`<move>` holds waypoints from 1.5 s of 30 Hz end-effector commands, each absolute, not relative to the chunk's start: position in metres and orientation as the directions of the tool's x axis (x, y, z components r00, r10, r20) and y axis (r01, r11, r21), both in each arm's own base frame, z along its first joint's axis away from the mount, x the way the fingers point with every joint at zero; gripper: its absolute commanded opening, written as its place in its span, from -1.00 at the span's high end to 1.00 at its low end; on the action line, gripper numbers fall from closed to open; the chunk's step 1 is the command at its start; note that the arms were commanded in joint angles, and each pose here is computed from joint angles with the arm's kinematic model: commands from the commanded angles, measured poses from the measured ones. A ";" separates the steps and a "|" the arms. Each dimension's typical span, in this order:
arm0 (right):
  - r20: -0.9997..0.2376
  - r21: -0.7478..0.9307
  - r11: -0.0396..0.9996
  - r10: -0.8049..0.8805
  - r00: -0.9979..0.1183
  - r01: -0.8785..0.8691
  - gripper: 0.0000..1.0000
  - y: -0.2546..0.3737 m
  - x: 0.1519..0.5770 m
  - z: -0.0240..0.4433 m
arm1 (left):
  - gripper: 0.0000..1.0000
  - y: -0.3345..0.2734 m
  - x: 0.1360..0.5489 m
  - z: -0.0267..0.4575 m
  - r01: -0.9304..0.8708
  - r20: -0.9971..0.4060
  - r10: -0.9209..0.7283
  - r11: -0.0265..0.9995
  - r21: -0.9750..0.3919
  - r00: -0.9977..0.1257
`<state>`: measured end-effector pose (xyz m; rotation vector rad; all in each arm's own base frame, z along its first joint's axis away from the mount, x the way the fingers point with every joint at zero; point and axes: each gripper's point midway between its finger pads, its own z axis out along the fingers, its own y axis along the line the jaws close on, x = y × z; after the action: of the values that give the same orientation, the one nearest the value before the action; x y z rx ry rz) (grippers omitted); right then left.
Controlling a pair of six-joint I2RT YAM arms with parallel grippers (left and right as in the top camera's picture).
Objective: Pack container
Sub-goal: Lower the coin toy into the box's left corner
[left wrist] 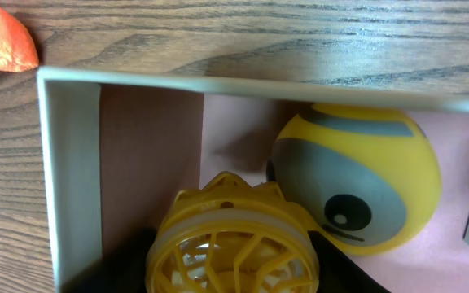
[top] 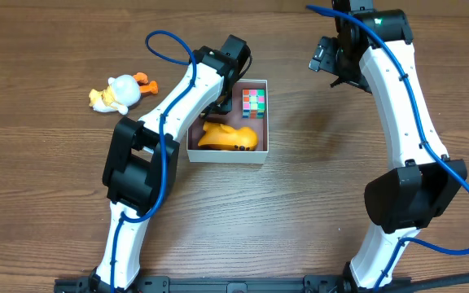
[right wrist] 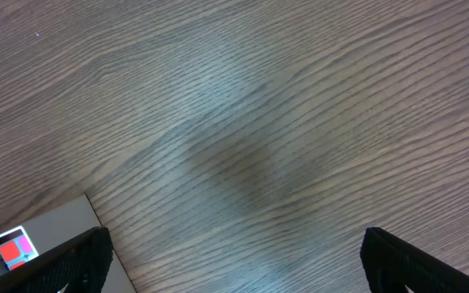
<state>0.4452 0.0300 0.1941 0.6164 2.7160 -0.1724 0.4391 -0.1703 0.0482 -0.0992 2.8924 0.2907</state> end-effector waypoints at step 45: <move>-0.390 -0.019 0.895 0.404 -0.828 0.446 -1.00 0.031 0.450 0.204 | -0.35 -0.183 0.440 0.029 -0.069 -0.197 -0.042 0.989 0.134 -0.980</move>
<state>0.4453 0.0301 0.1942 0.6174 2.7154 -0.1720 0.4397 -0.1834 0.0298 -0.0847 2.9352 0.1994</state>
